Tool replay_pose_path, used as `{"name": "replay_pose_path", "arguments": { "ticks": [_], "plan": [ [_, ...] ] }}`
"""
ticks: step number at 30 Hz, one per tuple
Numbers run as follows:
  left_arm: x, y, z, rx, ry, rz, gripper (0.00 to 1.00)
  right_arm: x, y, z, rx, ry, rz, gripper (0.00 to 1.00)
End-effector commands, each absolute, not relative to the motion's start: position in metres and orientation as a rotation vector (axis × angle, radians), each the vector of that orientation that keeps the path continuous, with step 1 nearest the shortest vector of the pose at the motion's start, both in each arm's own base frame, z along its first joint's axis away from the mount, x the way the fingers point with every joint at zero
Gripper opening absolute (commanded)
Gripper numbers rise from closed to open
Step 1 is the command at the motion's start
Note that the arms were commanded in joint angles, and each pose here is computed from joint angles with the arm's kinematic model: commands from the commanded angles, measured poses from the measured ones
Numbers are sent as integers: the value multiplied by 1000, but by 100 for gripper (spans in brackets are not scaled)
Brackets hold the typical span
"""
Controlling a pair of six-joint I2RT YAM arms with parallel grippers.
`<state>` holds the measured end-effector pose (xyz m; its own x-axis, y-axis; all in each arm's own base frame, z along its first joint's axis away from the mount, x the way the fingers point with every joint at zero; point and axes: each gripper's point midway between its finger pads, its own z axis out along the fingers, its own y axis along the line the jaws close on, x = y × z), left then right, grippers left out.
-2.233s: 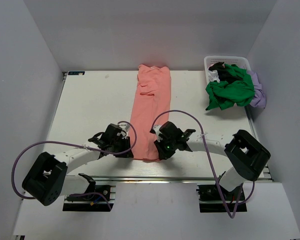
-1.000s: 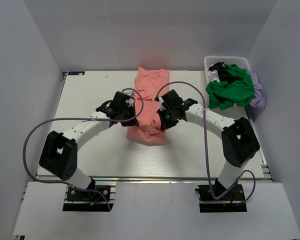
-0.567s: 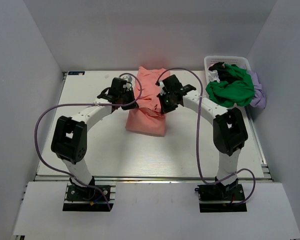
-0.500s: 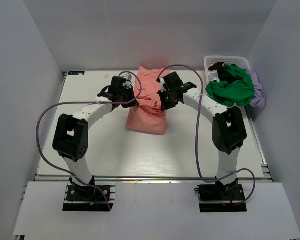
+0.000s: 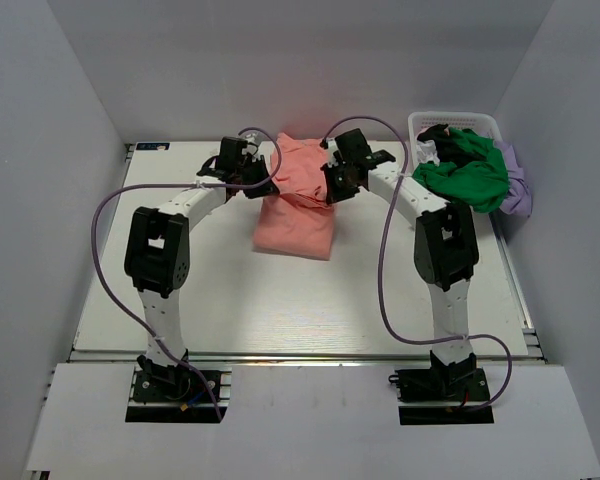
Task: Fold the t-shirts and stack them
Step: Fold the folded rectangular tshirt in 1/3 of the way
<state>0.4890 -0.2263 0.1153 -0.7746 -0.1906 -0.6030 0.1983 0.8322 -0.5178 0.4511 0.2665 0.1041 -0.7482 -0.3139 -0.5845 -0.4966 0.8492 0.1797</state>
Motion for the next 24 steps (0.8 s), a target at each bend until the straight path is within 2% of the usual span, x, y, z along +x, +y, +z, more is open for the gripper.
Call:
{"name": "replay_pose_path", "arguments": {
  "ticks": [1,10,12,13,14,15,16,17,18,19,20,24],
  "plan": [
    [506,-229,136,43,2274,-804,0,467,269,109,-629,2414,460,0],
    [522,-223,125,53,2291,-832,0,483,281,98,-652,2368,558,0],
    [524,-219,118,39,2302,-826,3,490,280,98,-636,2362,559,5],
    [524,-219,118,39,2302,-826,7,492,278,94,-626,2373,559,12],
    [526,-214,111,25,2314,-820,18,499,281,103,-628,2343,564,16],
    [528,-216,116,33,2302,-831,20,500,282,104,-633,2336,577,23],
    [531,-213,114,18,2305,-846,26,504,282,99,-636,2337,577,44],
    [531,-213,114,18,2305,-846,76,511,286,110,-641,2304,584,50],
    [534,-213,114,19,2302,-846,100,514,284,112,-635,2297,582,57],
    [540,-209,121,14,2282,-843,100,519,284,115,-626,2291,579,70],
    [545,-210,132,22,2256,-844,100,527,281,124,-602,2273,558,90],
    [551,-204,161,51,2199,-828,100,531,275,146,-576,2231,559,90]
  ]
}}
